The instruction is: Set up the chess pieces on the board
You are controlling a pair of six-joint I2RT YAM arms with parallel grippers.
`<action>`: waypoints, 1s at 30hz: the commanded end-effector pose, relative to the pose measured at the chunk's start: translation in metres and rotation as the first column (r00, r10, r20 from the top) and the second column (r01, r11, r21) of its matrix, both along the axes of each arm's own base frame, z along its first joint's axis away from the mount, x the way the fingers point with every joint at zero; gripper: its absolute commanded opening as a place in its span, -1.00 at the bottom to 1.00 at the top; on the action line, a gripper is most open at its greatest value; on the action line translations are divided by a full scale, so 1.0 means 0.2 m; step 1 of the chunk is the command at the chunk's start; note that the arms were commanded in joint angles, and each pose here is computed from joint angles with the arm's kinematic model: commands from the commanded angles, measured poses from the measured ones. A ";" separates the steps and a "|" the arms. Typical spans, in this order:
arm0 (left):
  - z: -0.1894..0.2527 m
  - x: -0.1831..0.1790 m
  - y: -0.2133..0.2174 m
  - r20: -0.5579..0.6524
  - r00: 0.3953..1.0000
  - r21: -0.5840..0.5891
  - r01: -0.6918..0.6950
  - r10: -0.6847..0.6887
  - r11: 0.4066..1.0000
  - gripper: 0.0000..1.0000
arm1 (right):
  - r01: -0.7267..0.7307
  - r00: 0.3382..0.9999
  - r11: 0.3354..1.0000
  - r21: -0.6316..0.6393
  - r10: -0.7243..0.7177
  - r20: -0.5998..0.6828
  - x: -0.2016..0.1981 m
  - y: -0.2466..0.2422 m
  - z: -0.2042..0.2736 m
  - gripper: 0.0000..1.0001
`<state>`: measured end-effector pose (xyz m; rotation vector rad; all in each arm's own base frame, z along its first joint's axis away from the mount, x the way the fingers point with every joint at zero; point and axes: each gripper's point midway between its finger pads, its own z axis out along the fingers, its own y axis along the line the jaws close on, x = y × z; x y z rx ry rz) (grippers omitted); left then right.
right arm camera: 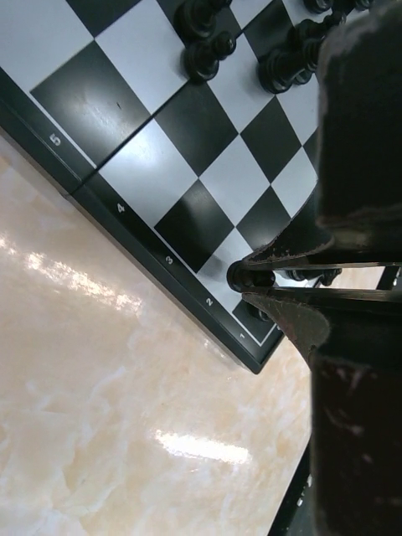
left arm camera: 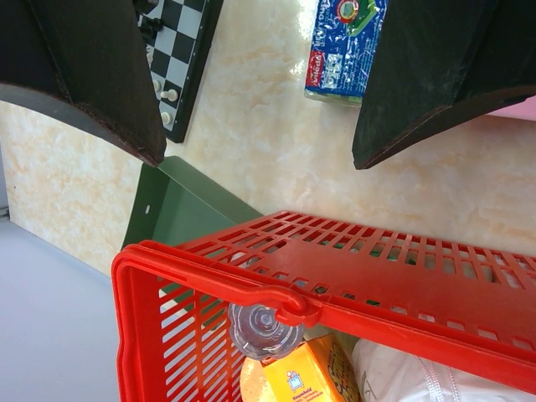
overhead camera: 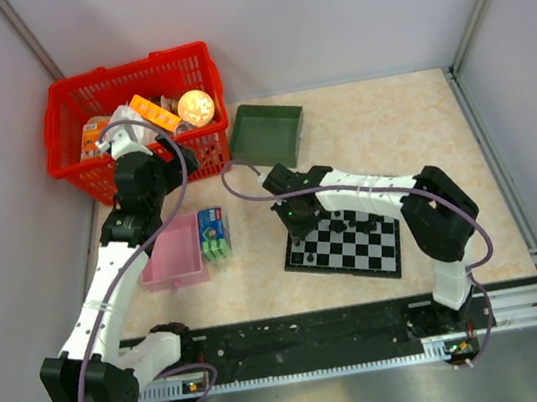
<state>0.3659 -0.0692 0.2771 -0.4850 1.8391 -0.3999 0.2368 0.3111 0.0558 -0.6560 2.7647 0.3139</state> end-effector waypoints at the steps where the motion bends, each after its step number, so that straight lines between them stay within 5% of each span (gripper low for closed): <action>1: 0.10 0.00 0.01 0.066 0.998 -0.014 -0.009 0.010 1.000 0.96 | -0.011 1.000 0.998 0.060 0.010 0.017 -0.03 0.06 0.08 -0.89; 30: 0.09 0.01 0.01 0.062 0.998 -0.013 -0.006 0.006 1.000 0.96 | -0.023 1.000 1.000 0.018 0.023 -0.010 -0.05 0.04 -0.02 -0.83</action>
